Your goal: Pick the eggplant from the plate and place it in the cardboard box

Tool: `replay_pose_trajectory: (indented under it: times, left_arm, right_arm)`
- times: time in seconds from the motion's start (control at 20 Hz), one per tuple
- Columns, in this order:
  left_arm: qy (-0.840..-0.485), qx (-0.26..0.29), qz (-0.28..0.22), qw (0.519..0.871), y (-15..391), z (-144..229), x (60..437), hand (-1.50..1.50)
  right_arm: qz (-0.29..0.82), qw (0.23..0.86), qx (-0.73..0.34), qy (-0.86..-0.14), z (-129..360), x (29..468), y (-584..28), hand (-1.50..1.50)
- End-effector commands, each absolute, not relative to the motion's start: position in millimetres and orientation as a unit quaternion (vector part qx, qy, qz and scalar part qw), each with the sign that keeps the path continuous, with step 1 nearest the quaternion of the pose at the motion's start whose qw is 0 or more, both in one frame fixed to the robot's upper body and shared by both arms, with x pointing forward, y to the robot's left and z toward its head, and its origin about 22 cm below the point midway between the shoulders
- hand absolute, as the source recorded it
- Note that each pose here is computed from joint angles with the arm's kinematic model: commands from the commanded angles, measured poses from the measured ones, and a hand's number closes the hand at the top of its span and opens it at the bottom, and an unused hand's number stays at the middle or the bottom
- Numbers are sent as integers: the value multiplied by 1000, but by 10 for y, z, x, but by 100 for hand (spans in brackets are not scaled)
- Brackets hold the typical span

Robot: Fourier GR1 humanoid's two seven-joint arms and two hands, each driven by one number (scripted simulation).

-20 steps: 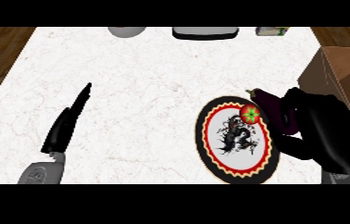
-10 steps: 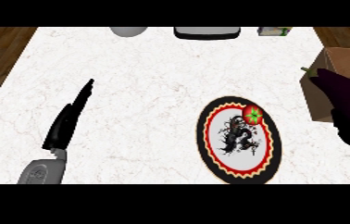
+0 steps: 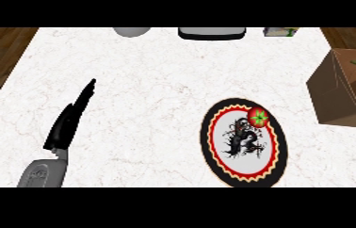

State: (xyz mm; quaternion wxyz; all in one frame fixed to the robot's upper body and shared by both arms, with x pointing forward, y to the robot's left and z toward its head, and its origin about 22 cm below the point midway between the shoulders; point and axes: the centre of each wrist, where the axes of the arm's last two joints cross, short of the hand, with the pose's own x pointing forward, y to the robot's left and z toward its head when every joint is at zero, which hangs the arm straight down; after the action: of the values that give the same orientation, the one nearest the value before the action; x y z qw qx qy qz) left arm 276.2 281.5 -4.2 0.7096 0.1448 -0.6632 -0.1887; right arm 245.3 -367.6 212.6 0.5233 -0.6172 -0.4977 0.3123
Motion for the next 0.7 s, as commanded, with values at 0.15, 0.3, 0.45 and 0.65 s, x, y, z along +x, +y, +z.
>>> replay_pose_trajectory:
  times: [0.15, 0.3, 0.45, 0.65]
  left_arm:
    - [-659, 152, -187, 712, 2801, -103, 2686, 0]
    - [-670, 136, -192, 704, 2759, -36, 2779, 0]
    - [-668, 132, -191, 707, 2776, -73, 2686, 0]
    - [-678, 150, -186, 695, 2701, -29, 2797, 0]
  right_arm:
    - [332, 569, -609, -442, 1727, 2680, -4353, 150]
    - [337, 661, -536, -403, 1642, 2800, -4413, 150]
    - [347, 688, -481, -418, 1447, 2875, -4589, -150]
    - [322, 655, -455, -510, 1135, 3014, -4528, -150]
